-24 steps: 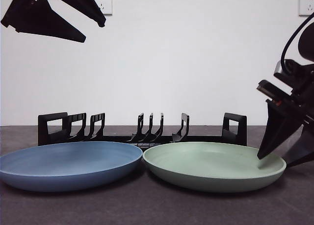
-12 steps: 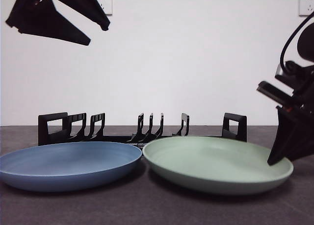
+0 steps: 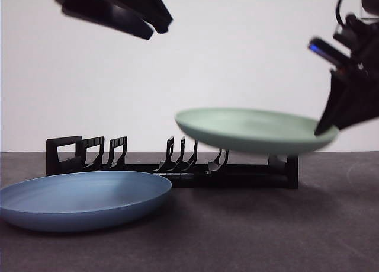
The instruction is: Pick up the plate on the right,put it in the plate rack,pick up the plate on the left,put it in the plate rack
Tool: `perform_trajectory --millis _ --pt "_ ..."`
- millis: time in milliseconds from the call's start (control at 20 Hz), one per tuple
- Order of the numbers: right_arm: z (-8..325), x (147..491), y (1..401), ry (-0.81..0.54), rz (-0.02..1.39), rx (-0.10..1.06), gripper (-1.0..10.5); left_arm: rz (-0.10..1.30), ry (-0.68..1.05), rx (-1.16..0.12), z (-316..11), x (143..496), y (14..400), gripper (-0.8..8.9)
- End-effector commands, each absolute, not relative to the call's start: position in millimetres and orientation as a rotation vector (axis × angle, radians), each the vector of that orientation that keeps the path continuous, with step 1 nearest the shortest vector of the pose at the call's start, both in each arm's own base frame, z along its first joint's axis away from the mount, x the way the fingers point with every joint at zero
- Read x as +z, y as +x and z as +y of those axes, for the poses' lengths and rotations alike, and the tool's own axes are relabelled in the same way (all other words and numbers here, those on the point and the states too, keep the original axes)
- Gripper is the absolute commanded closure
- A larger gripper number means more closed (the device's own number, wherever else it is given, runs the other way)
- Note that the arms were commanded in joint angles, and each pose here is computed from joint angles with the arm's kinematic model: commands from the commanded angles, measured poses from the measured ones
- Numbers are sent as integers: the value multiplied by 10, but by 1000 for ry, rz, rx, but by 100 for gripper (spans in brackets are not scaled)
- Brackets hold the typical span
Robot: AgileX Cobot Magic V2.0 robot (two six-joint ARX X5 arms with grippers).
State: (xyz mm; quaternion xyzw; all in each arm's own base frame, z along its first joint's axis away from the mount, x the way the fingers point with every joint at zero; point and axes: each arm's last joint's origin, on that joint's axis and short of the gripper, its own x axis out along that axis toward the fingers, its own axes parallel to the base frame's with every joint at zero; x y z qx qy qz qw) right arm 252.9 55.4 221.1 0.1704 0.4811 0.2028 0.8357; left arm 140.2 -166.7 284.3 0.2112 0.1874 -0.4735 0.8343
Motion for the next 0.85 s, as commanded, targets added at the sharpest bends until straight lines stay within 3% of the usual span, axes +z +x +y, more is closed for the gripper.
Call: perform_trajectory --millis 50,350,850 --pt "629 2375 2572 356 1004 457 963 259 712 -1003 -1781 2852 1274 531" --pt "750 2606 2573 320 1013 507 963 154 1033 -933 -2003 2756 1136 531" --pt "855 2639 2519 300 1054 545 963 247 1154 -947 -2248 2416 1250 531"
